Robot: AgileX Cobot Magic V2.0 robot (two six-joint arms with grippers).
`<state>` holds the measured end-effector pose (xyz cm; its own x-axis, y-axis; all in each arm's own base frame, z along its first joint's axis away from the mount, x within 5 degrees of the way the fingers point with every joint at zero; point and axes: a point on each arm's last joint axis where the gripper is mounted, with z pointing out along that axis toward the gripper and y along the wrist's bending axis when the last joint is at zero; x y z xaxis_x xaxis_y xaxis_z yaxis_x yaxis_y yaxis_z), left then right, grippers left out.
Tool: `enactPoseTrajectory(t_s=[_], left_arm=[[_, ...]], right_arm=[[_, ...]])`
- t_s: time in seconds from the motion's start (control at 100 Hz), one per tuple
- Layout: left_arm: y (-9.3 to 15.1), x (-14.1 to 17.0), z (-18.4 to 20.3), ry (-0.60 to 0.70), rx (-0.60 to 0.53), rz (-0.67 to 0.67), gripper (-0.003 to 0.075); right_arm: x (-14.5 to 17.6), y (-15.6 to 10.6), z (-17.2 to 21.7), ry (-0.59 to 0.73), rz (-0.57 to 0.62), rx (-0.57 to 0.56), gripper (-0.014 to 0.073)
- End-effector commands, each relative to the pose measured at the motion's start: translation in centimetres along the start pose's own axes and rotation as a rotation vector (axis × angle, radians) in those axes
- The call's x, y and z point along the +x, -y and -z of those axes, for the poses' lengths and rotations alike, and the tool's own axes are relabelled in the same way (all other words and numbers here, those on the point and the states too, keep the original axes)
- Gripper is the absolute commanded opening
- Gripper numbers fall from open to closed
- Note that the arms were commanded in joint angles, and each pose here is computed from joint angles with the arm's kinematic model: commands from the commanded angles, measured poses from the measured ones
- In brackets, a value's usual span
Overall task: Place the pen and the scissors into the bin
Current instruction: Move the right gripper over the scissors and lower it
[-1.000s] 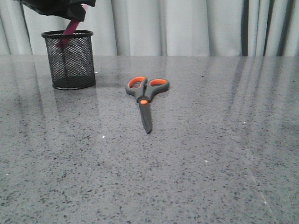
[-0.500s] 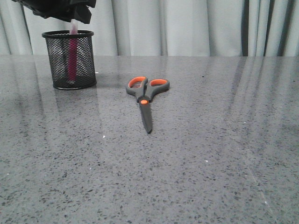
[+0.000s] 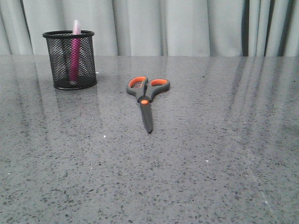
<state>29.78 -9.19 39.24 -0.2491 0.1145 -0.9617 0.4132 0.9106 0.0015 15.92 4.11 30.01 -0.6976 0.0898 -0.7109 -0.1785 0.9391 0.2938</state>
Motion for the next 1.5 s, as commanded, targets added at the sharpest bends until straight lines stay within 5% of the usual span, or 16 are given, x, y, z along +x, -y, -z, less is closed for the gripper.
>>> enactPoseTrajectory(t_s=[0.0,0.4,0.66,0.83,1.1,1.49], left_arm=[[-0.3,-1.8,2.8,0.054,-0.007,0.001,-0.0011],[-0.1,0.7,9.6,0.109,-0.07,0.014,-0.0022],[0.7,4.4,14.3,0.223,-0.154,0.014,-0.0022],[1.3,5.2,16.7,0.283,-0.16,0.006,-0.0022],[1.5,5.2,17.5,0.309,-0.16,0.001,-0.0022],[1.5,5.2,17.5,0.307,-0.159,0.001,-0.0022]], right_arm=[[-1.4,-0.2,0.7,0.09,0.017,0.003,0.04],[-1.4,-0.7,0.7,0.093,0.059,-0.034,0.04],[-2.8,-3.0,1.3,0.085,0.118,-0.151,0.04],[-5.2,-5.4,0.9,-0.038,0.187,-0.245,0.04],[-7.9,-9.6,-2.6,-0.154,0.283,-0.353,0.04],[-8.1,-10.2,-7.0,-0.226,0.216,-0.367,0.04]])
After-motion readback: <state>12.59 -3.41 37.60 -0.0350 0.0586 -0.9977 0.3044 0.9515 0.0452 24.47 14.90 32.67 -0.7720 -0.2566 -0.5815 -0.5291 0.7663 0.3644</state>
